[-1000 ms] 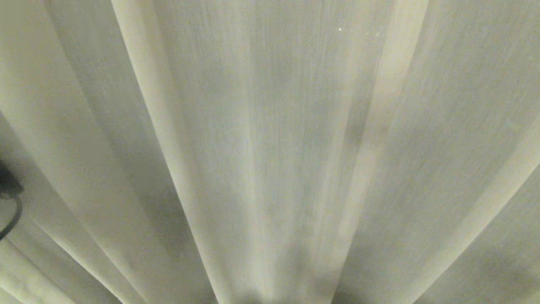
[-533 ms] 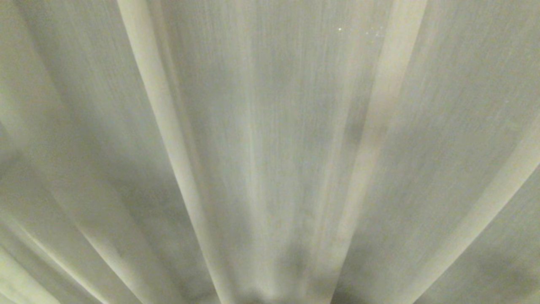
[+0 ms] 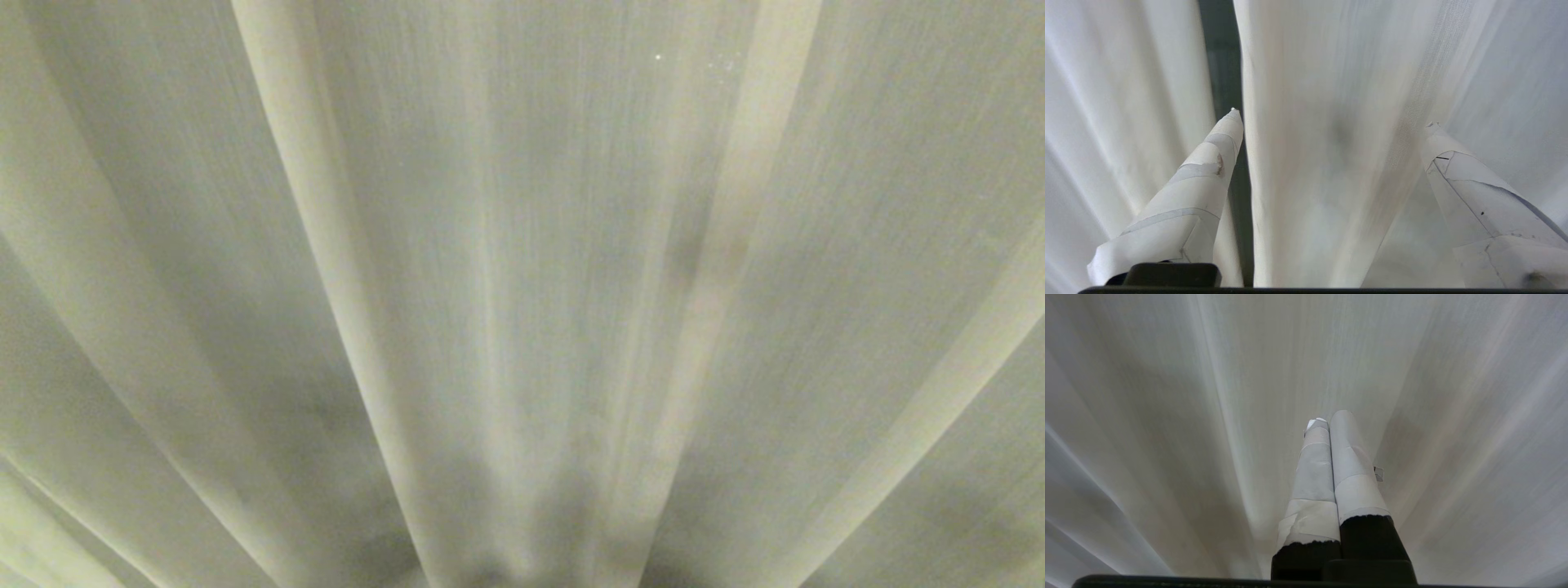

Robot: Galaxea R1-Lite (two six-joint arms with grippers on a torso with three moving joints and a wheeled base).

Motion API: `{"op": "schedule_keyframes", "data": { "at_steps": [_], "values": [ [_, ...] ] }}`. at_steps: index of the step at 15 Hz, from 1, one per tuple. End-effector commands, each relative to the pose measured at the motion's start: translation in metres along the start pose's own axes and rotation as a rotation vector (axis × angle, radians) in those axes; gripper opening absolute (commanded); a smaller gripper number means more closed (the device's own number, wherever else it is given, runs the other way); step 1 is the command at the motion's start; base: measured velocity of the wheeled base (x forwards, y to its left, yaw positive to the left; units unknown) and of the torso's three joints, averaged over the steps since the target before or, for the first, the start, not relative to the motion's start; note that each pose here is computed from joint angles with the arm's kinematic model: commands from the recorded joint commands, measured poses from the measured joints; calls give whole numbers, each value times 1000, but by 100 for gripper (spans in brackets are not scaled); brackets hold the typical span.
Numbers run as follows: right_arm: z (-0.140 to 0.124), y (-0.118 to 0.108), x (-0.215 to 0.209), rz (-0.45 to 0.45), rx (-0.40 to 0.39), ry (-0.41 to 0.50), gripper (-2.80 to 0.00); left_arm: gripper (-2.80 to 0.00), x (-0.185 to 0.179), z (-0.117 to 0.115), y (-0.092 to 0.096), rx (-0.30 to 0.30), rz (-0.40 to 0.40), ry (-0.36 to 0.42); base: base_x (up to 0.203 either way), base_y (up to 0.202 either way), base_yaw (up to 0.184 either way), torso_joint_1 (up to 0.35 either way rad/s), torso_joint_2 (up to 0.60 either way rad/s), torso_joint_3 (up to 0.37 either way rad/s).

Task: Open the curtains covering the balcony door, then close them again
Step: Close the outer curtains on both sides

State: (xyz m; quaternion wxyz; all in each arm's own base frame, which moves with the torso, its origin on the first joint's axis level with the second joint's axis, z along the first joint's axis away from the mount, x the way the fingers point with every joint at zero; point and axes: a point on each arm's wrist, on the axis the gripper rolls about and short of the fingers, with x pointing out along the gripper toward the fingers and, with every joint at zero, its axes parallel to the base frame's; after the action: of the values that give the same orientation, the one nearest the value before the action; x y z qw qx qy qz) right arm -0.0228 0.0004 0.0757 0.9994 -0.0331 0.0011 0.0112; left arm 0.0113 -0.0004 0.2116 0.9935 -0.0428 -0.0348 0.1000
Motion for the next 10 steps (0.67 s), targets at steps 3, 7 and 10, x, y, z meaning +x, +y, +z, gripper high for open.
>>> {"op": "schedule_keyframes", "data": {
  "at_steps": [3, 7, 10],
  "values": [
    [0, 0, 0, 1, -1, 0, -280, -280, -17, -13, -3, 10, -37, -41, 0, 0, 0, 0, 0, 0],
    [0, 0, 0, 1, -1, 0, -280, -280, -15, -20, -2, 7, -21, -22, 0, 0, 0, 0, 0, 0],
    [0, 0, 0, 1, 0, 0, -280, -280, -15, -16, 0, 7, 55, -42, 0, 0, 0, 0, 0, 0]
  ]
}}
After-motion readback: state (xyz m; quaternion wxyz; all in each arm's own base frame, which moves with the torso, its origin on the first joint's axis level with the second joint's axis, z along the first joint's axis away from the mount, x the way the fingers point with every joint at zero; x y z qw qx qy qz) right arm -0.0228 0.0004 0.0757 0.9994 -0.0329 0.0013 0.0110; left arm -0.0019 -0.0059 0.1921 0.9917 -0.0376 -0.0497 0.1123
